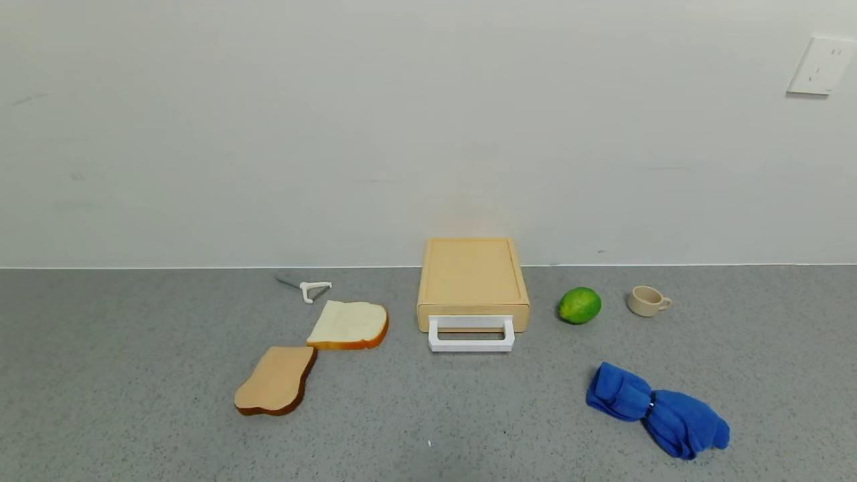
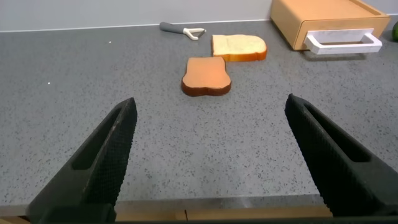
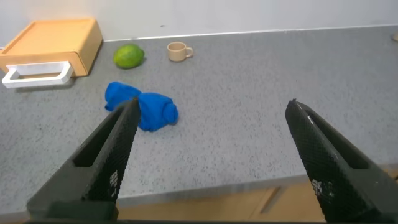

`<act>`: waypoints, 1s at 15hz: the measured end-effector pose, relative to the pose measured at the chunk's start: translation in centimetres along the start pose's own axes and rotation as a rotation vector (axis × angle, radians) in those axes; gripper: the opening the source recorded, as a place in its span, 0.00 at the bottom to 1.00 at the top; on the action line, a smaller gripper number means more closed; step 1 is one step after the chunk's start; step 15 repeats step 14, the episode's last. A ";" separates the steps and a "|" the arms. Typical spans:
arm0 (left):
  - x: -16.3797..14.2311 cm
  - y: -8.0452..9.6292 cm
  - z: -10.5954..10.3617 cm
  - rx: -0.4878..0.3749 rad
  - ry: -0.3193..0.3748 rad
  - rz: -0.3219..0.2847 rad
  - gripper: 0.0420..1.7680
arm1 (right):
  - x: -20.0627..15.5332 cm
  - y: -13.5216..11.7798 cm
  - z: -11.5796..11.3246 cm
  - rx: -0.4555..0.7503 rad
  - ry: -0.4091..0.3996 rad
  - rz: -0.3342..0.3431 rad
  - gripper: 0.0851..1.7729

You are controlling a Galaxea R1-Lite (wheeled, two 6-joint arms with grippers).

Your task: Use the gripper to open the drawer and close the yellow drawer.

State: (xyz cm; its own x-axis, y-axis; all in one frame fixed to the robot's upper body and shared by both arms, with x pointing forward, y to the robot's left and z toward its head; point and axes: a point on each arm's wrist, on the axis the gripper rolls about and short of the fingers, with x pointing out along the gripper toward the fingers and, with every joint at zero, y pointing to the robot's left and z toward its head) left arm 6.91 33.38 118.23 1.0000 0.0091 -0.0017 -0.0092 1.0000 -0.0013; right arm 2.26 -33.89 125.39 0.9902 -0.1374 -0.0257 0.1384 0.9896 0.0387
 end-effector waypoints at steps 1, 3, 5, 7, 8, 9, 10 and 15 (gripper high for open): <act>0.0 0.0 0.0 0.000 0.000 0.000 0.97 | 0.7 0.1 -0.7 -0.001 -0.034 0.002 0.96; 0.0 0.0 0.0 0.000 0.000 0.000 0.97 | 2.2 0.2 -2.1 -0.023 -0.083 0.006 0.96; 0.0 0.0 0.0 0.000 0.000 0.000 0.97 | 3.6 0.3 -4.3 -0.072 -0.081 0.009 0.96; 0.0 0.0 0.0 0.000 0.000 0.000 0.97 | 4.2 0.5 -5.6 -0.086 -0.061 0.066 0.96; 0.0 0.0 0.0 0.000 0.000 0.000 0.97 | 4.3 0.5 -5.9 -0.072 -0.052 0.081 0.96; 0.0 0.0 0.0 0.000 0.000 0.000 0.97 | 4.4 0.5 -6.2 -0.055 -0.041 0.099 0.96; 0.0 0.0 0.0 0.000 0.000 0.000 0.97 | 4.6 0.6 -6.6 -0.043 -0.026 0.108 0.96; 0.0 0.0 0.0 0.000 0.000 0.000 0.97 | 4.7 0.6 -7.0 -0.037 -0.016 0.112 0.96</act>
